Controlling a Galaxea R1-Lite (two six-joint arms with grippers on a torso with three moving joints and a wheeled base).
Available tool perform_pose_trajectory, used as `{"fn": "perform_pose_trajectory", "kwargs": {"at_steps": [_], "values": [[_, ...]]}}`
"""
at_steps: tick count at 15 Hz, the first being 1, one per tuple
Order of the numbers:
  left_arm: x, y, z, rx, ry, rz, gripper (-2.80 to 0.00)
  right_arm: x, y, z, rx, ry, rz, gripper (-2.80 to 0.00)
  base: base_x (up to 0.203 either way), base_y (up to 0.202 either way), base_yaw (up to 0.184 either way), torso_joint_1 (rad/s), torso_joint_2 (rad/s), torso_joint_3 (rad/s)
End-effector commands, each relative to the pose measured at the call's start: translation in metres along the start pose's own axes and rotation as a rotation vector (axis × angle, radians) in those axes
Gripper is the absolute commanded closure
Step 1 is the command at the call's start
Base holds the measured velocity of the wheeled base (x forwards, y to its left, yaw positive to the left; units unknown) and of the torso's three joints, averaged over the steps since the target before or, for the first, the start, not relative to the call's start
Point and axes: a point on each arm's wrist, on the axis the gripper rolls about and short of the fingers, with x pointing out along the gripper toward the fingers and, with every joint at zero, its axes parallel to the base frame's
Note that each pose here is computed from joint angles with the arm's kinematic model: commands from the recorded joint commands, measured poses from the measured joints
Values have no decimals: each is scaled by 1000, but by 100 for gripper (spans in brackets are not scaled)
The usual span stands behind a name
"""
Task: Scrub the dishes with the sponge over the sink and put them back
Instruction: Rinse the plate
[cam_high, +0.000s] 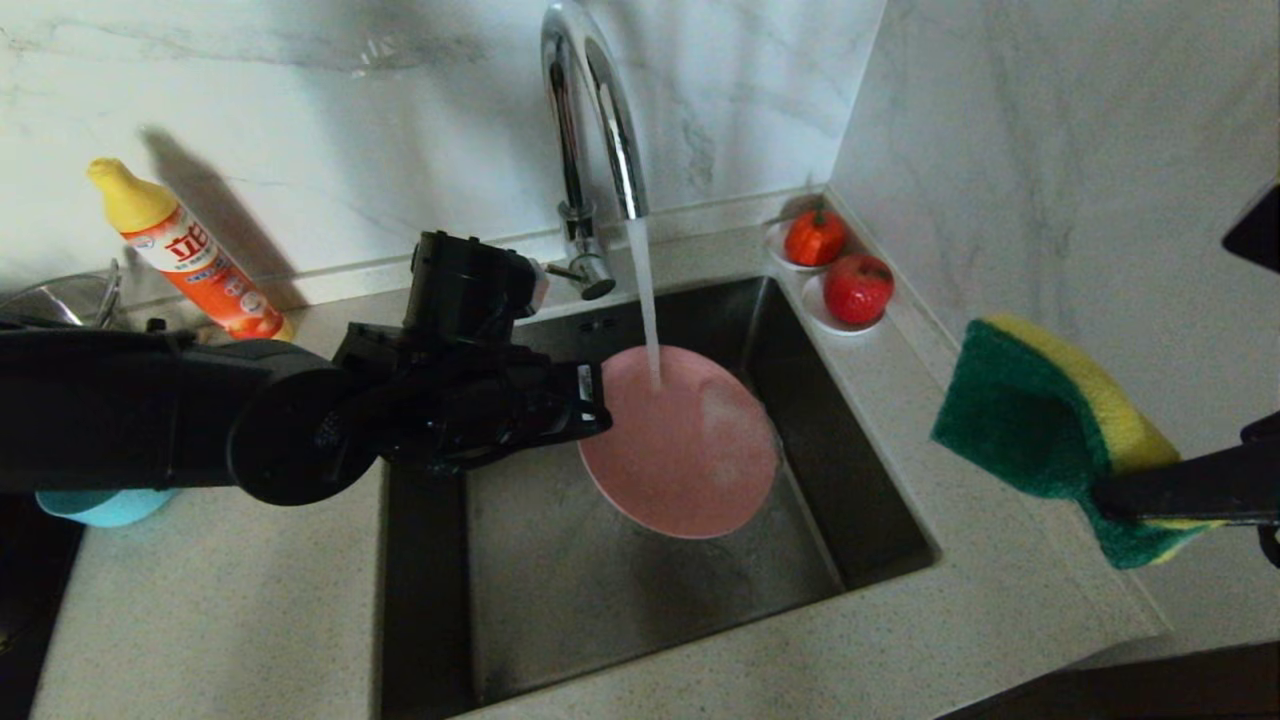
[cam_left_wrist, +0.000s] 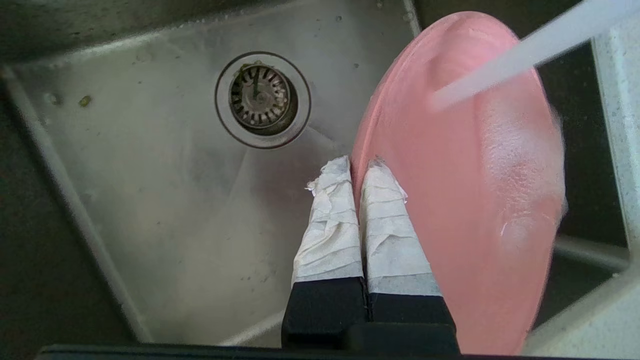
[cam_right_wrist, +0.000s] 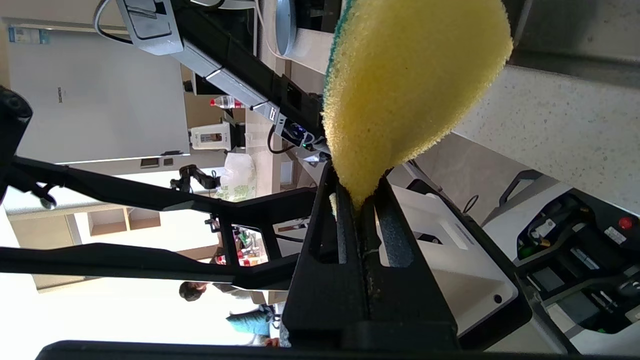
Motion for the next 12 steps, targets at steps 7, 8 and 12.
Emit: {"fn": "perform_pose_trajectory", "kwargs": {"at_steps": [7, 8, 12], "values": [[-45, 18, 5, 23, -19, 35, 0, -2, 0, -4, 9, 5, 2, 0, 0, 0, 0, 0, 0, 0], [-50, 21, 5, 38, -21, 48, 0, -3, 1, -5, 5, 2, 4, 0, 0, 0, 0, 0, 0, 0], [-68, 33, -8, 178, -18, 189, 0, -1, -2, -9, 19, 12, -2, 0, 0, 0, 0, 0, 0, 0]]}}
